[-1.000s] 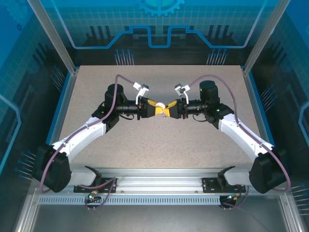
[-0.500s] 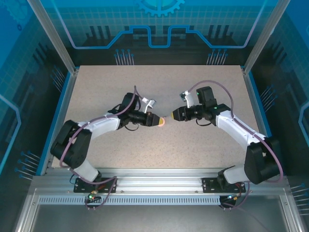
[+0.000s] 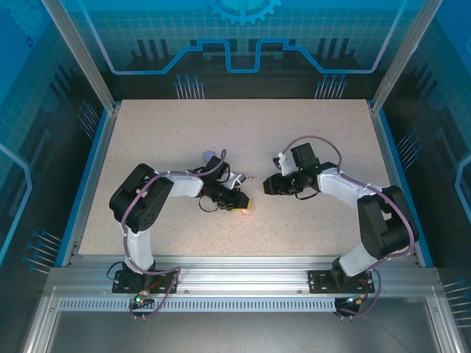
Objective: Insert the wireless bluetooth earbuds into the charging case
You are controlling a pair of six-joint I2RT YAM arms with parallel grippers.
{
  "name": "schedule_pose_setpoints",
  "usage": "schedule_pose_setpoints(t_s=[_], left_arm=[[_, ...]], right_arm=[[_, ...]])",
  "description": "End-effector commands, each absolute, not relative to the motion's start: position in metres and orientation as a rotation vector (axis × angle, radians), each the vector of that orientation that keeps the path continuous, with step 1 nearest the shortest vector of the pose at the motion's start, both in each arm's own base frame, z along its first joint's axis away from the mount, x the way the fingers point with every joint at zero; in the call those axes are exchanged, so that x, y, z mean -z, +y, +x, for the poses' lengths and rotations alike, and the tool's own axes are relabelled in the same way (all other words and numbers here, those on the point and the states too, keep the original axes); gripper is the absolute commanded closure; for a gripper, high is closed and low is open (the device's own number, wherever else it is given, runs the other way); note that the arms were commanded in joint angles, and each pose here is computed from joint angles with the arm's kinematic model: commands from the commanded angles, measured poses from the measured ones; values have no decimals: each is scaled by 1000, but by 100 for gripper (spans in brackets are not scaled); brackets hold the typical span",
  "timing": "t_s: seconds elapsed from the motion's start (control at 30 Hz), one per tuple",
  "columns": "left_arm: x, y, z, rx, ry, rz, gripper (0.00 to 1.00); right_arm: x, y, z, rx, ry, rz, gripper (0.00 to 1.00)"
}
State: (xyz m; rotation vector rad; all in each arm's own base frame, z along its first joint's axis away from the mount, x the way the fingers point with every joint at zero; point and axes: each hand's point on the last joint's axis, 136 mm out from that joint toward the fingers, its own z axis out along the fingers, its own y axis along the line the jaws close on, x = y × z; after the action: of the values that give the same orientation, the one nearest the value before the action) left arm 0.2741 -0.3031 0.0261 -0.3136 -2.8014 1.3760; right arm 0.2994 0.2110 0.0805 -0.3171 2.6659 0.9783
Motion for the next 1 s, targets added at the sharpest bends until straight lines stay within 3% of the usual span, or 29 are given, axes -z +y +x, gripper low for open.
schedule_pose_setpoints(t_s=[0.0,0.57,0.77,0.97], left_arm=[[-18,-301,274,-1284,-2813,-303,78],[-17,-276,283,-971,-2959,-370,46],[-28,-264,287,-906,-3020,-375,41],[-39,-258,279,-1022,-3013,-303,42]], right_arm=[[-73,216,296,-995,2679,-322,59],[-66,222,290,-1019,2704,-350,59],[-61,230,283,-1042,2723,-377,59],[-50,242,272,-1115,2743,-378,61]])
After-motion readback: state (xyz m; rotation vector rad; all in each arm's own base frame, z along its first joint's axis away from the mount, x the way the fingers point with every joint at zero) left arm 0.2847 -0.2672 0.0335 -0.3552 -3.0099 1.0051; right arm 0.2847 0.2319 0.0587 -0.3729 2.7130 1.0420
